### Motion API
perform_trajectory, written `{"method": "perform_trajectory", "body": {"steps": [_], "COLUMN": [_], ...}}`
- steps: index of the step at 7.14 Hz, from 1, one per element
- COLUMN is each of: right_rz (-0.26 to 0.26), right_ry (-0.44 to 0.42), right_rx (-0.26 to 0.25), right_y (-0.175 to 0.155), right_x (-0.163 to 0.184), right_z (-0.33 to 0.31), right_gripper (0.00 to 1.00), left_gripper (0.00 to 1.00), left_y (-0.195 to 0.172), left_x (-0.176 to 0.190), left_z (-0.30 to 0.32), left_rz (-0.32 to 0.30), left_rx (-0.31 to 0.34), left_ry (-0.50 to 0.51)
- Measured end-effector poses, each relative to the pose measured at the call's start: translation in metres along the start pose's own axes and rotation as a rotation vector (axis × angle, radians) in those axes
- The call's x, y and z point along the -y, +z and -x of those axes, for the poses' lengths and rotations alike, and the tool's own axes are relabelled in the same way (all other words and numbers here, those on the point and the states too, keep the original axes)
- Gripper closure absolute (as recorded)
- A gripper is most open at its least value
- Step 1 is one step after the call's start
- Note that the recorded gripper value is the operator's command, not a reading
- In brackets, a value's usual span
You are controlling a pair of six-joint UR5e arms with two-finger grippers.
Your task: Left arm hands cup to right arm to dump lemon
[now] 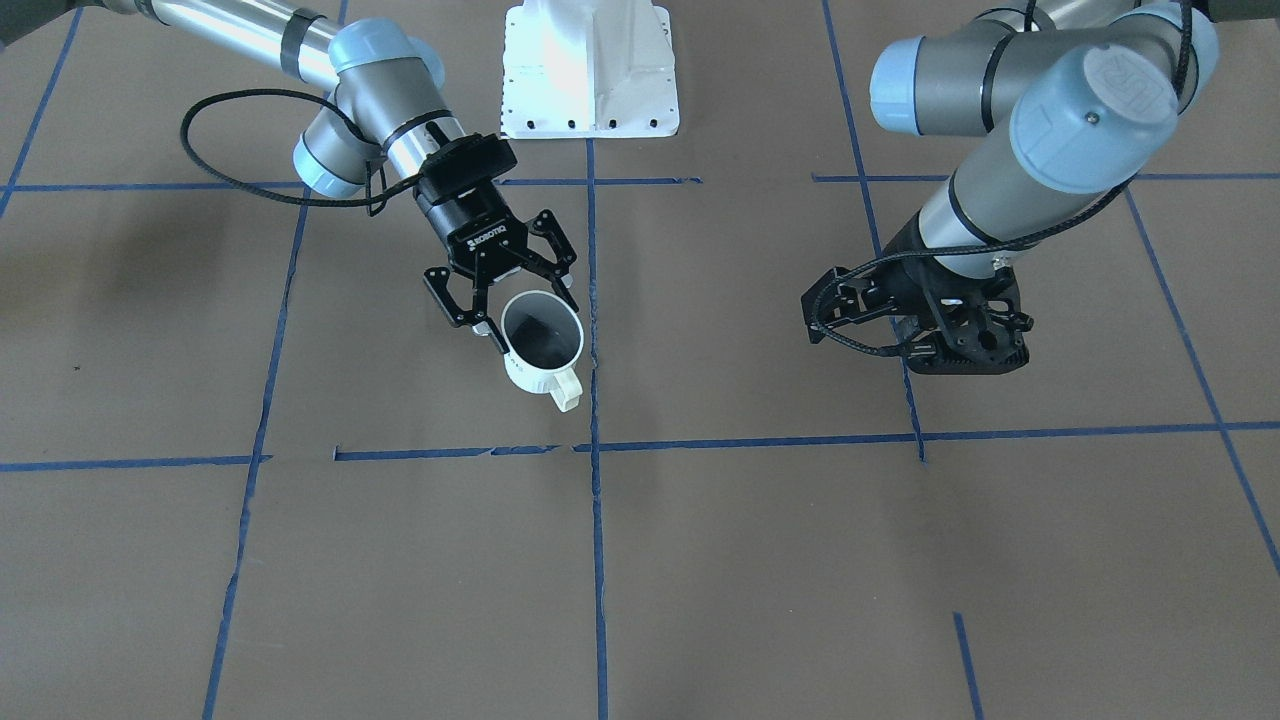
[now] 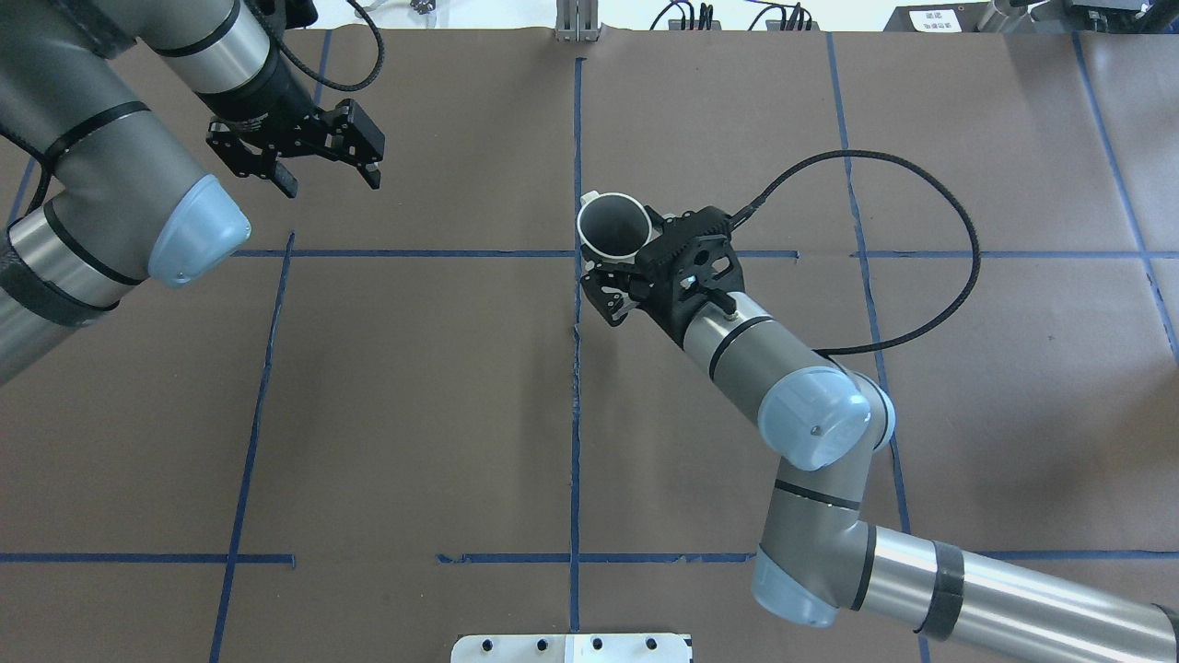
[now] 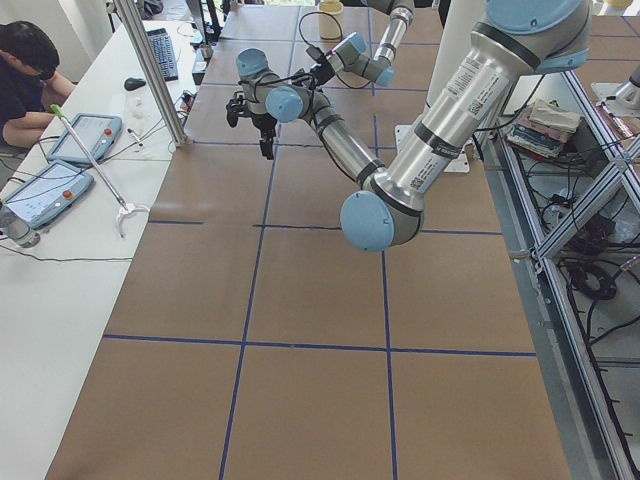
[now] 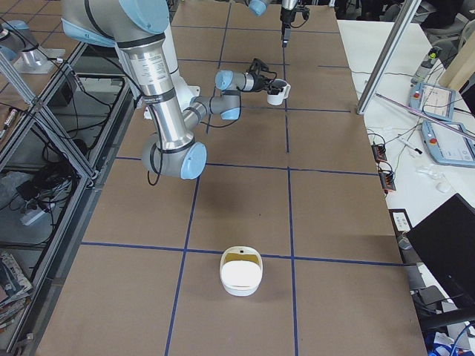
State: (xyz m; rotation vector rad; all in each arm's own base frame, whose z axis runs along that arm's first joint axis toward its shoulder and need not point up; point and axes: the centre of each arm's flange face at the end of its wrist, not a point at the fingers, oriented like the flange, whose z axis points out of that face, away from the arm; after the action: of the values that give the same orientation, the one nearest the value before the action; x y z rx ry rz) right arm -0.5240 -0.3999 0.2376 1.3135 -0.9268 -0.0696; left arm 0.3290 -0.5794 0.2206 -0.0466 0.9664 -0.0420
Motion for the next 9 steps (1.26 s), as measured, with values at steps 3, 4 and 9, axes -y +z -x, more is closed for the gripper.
{"method": "perform_trajectory", "body": {"steps": [3,4,9], "right_rz": [-0.012,-0.004,-0.006], "right_ry": [-0.020,-0.055,-0.097], "right_rx": [-0.017,-0.025,-0.067], "right_y": [0.011,0.013,0.013], "right_x": [-0.001,0.003,0.009], "right_z": [0.042,0.050,0.074], "right_gripper": [0.68,0.68,0.67], "left_gripper": [0.11,0.13,0.24], "left_y": [0.010,0.019,0.042], "left_x": [-0.020,-0.028,-0.033], "left_z": [-0.063,-0.075,-0.111], "left_rz": [0.043,0.058,0.094], "left_rx": [-0.043,-0.044,-0.031], "left_ry": [-0.031,-0.038,-0.123]}}
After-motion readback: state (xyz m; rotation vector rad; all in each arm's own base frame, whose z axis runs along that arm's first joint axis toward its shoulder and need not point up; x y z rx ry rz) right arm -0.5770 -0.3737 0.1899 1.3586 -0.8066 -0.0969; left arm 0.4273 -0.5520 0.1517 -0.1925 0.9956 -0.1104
